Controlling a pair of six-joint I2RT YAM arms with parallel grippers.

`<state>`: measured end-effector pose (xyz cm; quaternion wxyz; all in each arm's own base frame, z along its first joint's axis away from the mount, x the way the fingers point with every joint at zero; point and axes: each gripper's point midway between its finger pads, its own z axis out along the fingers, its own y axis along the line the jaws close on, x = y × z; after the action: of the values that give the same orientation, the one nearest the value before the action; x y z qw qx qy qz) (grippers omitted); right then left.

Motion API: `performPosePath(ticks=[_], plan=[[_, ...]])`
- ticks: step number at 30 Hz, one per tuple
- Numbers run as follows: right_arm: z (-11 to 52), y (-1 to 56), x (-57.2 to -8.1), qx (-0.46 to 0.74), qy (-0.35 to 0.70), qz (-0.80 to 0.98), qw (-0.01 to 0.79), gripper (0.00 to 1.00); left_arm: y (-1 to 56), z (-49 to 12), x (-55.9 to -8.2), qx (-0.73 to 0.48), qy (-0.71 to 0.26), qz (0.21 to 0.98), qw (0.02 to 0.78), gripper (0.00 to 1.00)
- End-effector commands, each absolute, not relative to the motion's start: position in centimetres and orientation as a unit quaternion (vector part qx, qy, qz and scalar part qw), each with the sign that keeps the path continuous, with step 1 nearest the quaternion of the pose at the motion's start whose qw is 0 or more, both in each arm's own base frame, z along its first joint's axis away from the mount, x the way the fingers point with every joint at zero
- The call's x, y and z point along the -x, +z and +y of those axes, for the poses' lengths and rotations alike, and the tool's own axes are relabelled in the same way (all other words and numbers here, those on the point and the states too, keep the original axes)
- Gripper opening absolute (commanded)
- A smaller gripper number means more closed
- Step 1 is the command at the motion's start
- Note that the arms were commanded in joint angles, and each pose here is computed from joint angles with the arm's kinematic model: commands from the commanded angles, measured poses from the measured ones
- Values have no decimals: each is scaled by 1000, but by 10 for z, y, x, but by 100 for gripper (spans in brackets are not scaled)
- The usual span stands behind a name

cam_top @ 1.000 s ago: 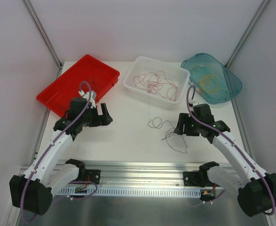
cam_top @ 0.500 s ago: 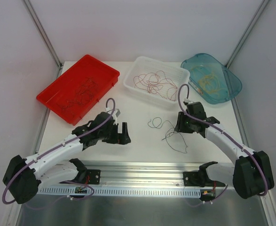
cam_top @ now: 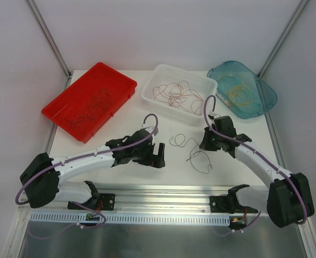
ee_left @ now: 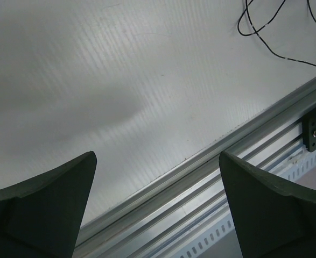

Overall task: Untangle the cables
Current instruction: Place the cable in the bin.

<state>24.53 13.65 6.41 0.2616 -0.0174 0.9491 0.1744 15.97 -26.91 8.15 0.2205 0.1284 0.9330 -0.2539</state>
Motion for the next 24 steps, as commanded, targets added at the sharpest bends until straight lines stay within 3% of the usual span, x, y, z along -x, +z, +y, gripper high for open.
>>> performPosePath(ticks=[1,10,24], plan=[[153,119,-250,28,230,920,317,1,101,-294,-171,-136,-274,919,249,99],[171,207,-227,68,300,873,379,1,140,-341,-182,-179,-325,880,297,96],[201,239,-192,184,362,834,375,1,201,-372,-192,-238,-398,803,375,84]])
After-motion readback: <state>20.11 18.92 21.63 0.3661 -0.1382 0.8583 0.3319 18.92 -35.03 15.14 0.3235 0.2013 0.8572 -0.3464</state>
